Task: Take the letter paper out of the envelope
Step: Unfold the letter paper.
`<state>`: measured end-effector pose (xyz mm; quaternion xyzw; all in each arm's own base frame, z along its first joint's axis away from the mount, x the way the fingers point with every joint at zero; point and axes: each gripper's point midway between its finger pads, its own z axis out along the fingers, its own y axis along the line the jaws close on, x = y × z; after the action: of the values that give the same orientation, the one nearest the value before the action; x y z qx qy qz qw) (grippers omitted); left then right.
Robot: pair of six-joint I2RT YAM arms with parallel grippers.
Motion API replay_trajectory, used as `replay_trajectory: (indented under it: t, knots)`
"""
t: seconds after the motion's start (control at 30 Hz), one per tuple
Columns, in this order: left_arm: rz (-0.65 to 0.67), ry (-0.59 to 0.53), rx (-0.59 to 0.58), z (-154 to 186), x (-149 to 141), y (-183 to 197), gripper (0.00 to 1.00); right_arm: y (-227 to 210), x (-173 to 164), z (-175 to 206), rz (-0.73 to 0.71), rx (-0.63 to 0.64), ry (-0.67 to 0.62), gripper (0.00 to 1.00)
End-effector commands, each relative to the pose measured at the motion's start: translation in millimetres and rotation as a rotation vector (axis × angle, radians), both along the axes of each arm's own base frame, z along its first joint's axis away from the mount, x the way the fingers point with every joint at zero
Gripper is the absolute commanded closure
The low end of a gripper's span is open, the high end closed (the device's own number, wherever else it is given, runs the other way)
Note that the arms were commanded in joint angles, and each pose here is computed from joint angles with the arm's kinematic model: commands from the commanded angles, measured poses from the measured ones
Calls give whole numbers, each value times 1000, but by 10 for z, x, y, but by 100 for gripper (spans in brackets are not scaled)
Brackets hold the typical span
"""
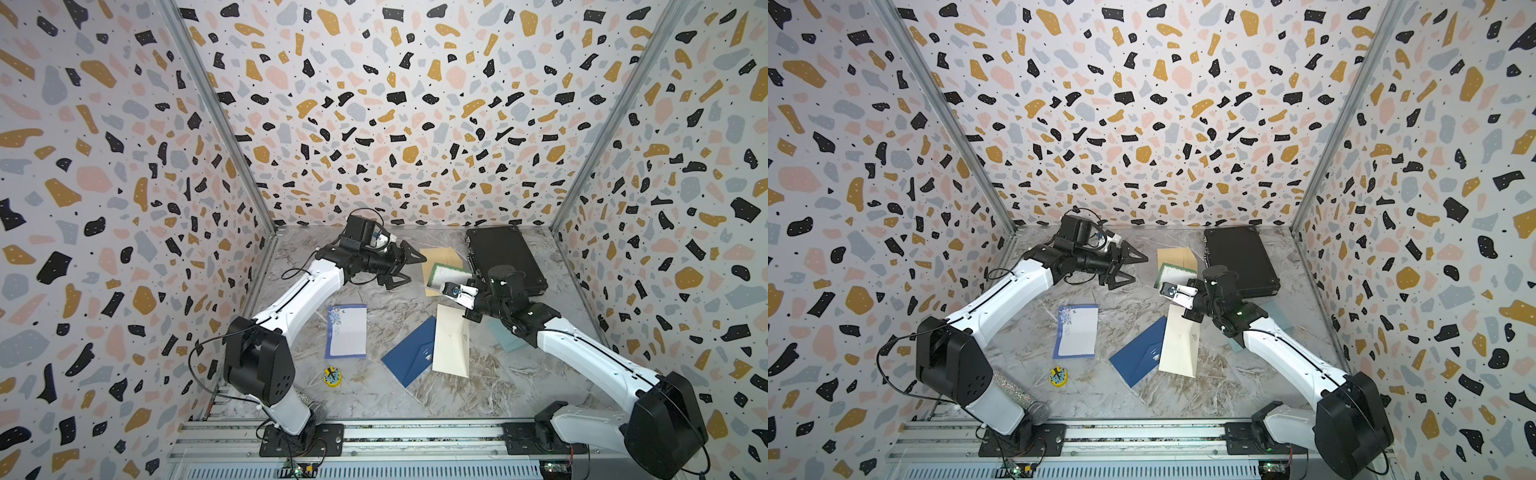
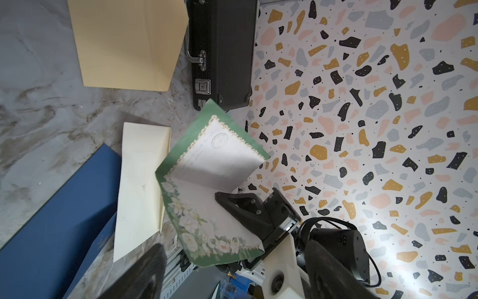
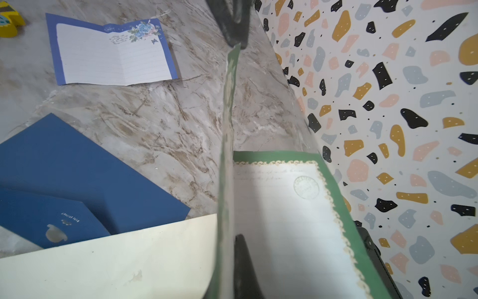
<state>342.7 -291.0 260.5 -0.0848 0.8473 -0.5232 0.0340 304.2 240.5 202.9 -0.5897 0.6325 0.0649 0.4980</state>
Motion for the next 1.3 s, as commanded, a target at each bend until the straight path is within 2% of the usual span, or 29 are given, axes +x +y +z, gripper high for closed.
replay_trajectory:
  t: [0.0,0.17,0.6,0.83,1.03,1.1,1.27]
  knots:
    - [16,108,7,-187,-26,11,14,78,9,342,11,44,-86,100]
    - [10,118,-49,-200,72,-80,13,167,-51,334,41,19,-113,100]
    - [-16,216,9,-628,-60,-38,22,342,-36,606,83,66,-180,100]
    - [8,220,-59,-598,21,-77,34,403,-31,608,95,89,-178,100]
    - [52,215,-136,-523,105,-70,57,407,-8,539,87,88,-170,100]
    - [56,217,-151,-507,106,-68,61,402,2,514,82,86,-171,100]
    - [60,237,-170,-551,57,-53,63,402,-8,454,83,87,-161,100]
